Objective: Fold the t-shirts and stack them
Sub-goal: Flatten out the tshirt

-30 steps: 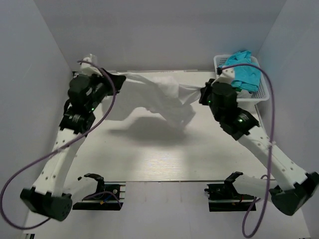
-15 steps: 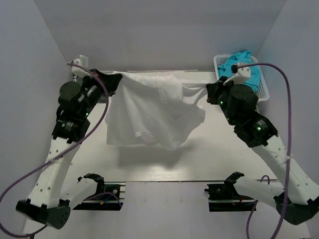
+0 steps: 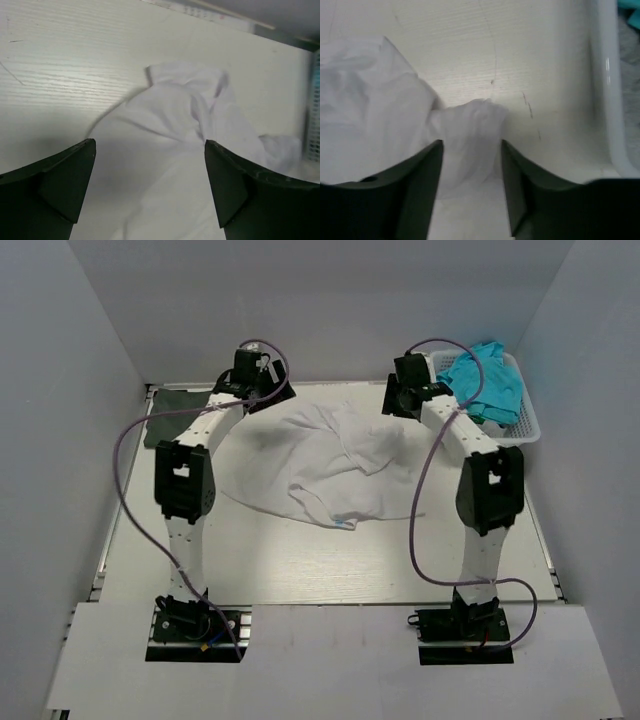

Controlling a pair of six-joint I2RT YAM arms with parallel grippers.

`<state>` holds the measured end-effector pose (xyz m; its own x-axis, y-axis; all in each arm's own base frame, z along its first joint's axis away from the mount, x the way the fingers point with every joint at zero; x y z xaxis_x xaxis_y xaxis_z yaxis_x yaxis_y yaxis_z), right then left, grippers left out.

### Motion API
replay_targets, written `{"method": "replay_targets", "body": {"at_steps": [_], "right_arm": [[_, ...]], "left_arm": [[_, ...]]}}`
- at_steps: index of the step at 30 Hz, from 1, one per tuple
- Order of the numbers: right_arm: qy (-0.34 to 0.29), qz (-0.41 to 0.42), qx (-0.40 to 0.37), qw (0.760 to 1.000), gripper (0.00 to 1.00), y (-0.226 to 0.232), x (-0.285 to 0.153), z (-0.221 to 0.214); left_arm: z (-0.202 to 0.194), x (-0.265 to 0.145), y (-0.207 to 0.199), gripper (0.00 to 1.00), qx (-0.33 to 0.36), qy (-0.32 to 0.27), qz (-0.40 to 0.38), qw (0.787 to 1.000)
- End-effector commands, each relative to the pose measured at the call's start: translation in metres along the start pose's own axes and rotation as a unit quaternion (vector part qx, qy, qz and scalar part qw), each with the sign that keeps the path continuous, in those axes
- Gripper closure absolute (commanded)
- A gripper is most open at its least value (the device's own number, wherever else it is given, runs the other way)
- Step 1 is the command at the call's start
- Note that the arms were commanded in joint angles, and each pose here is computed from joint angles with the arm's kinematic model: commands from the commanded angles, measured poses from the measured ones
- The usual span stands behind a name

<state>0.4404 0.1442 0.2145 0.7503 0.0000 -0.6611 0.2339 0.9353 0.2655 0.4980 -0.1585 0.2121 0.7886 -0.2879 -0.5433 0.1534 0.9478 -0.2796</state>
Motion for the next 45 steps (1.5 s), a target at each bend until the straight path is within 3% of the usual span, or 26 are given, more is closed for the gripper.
{"method": "replay_targets", "body": {"at_steps": [1,2,3,5,6,8,9,12,17,22,31,42,45], "right_arm": [[0.032,0.020,-0.016,0.999,0.37,0.007,0.013,0.022],[0.028,0.025,-0.018,0.999,0.33,0.010,0.011,0.027],[0.026,0.029,-0.021,0.999,0.19,0.010,0.005,0.028],[0.028,0.034,-0.029,0.999,0.10,0.004,0.002,0.019],[0.026,0.046,-0.028,0.998,0.10,0.001,-0.006,0.012],[0.019,0.057,-0.019,0.998,0.10,-0.007,-0.033,0.008],[0.040,0.042,-0.018,0.998,0.10,-0.019,-0.030,-0.012],[0.089,0.029,0.002,0.996,0.10,-0.049,-0.048,-0.062],[0.128,0.029,0.043,0.990,0.10,-0.080,-0.077,-0.113],[0.132,0.023,0.079,0.988,0.10,-0.095,-0.086,-0.134],[0.197,0.009,0.117,0.973,0.11,-0.097,-0.067,-0.169],[0.216,-0.067,0.143,0.964,0.14,-0.113,-0.048,-0.190],[0.210,-0.071,0.147,0.964,0.14,-0.113,-0.042,-0.191]], "left_arm": [[0.027,0.003,0.002,0.00,0.020,0.041,0.026,0.999],[0.022,0.005,0.000,0.00,0.026,0.056,0.030,0.998],[0.007,0.008,0.006,0.00,0.025,0.080,0.042,0.996],[0.008,-0.017,0.001,0.00,0.030,0.067,0.048,0.996],[-0.018,-0.020,0.009,0.00,0.028,0.091,0.055,0.994],[-0.014,-0.061,0.003,0.00,0.019,0.068,0.044,0.997],[-0.044,-0.066,0.009,0.00,0.011,0.091,0.044,0.995],[-0.073,-0.108,0.009,0.00,-0.001,0.099,0.044,0.994],[-0.119,-0.134,0.023,0.00,-0.022,0.142,0.071,0.987],[-0.142,-0.123,0.025,0.00,-0.065,0.167,0.076,0.981],[-0.182,-0.088,0.036,0.03,-0.102,0.224,0.097,0.964],[-0.210,-0.066,0.045,0.17,-0.109,0.258,0.112,0.953],[-0.216,-0.061,0.046,0.30,-0.115,0.265,0.111,0.951]]}}
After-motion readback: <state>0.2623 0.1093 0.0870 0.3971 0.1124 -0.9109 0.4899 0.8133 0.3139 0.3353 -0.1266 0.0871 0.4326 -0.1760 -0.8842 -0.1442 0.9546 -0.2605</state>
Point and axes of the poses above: each gripper's point midway between its finger pads, its own x axis out along the fingers, its own y axis along the line the jaws close on, z = x × y, the point moved 7 cm from there along -x, back along the fingers, and after that the axes turned 14 degrees about x, right-handed, at the moved point
